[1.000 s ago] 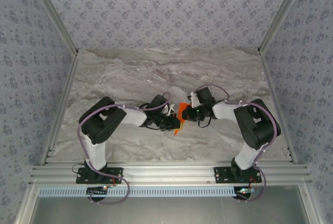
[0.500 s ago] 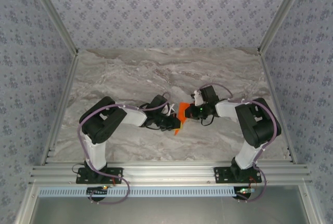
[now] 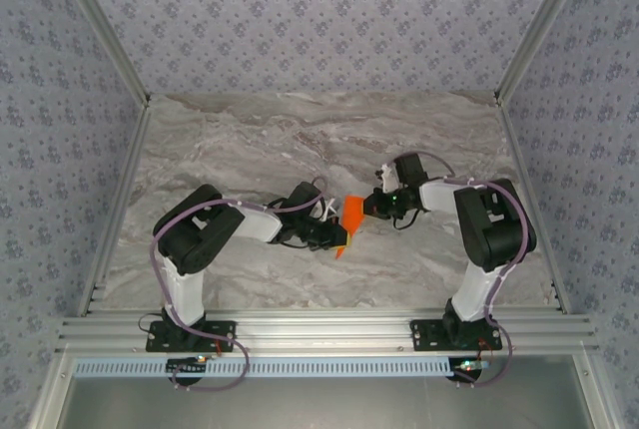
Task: Fold a paper plane with a square sheet of paper (fold left side to right side)
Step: Fold the wing for the fifth time at the center of the table.
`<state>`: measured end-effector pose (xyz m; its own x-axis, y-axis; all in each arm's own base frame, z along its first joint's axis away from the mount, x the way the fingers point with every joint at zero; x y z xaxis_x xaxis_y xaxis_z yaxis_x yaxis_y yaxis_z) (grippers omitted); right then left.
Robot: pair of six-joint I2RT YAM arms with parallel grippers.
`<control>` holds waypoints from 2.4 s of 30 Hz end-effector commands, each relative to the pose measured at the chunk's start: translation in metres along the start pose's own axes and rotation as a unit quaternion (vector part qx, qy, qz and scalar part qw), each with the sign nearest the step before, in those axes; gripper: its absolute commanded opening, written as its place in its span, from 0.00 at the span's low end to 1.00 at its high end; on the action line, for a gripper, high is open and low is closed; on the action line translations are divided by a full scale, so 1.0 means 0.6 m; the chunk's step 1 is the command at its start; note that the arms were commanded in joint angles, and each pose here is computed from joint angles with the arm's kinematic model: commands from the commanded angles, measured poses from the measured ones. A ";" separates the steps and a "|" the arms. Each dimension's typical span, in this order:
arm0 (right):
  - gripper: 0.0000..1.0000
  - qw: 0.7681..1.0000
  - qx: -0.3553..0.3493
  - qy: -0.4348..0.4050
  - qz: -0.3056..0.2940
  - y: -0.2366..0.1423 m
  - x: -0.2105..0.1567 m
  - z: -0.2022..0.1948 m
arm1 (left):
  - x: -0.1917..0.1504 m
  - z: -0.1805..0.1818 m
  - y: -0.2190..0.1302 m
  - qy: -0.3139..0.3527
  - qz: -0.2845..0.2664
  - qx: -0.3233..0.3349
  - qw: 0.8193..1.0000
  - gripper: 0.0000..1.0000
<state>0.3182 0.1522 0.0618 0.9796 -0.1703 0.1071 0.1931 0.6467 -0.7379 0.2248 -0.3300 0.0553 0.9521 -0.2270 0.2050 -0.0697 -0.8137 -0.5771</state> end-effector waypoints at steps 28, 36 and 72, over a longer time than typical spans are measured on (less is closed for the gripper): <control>0.03 0.993 -0.041 0.017 -0.110 -0.108 0.123 -0.040 | -0.056 0.057 0.010 -0.054 0.052 0.064 0.995 0.00; 0.03 0.995 0.048 -0.019 -0.085 -0.090 0.028 0.029 | -0.054 0.056 0.010 -0.052 0.052 0.065 0.995 0.00; 0.03 0.996 -0.072 0.038 0.020 0.011 -0.021 -0.039 | 0.079 -0.067 -0.006 0.045 0.038 0.009 0.998 0.00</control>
<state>0.3177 0.1513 0.0628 0.9745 -0.2043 0.0923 0.2025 0.6254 -0.7536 0.2571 -0.3627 0.1133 0.9088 -0.3063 0.2832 -0.0933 -0.8110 -0.5775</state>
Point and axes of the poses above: each hand's point on the last joint's axis, 136 mm out from that joint toward the fingers, its own y axis out along the fingers, its own z axis along the line the jaws close on, x = y × z, the point moved 6 cm from there along -y, back along the fingers, and after that the axes turned 10 degrees about y, right-handed, at the moved point
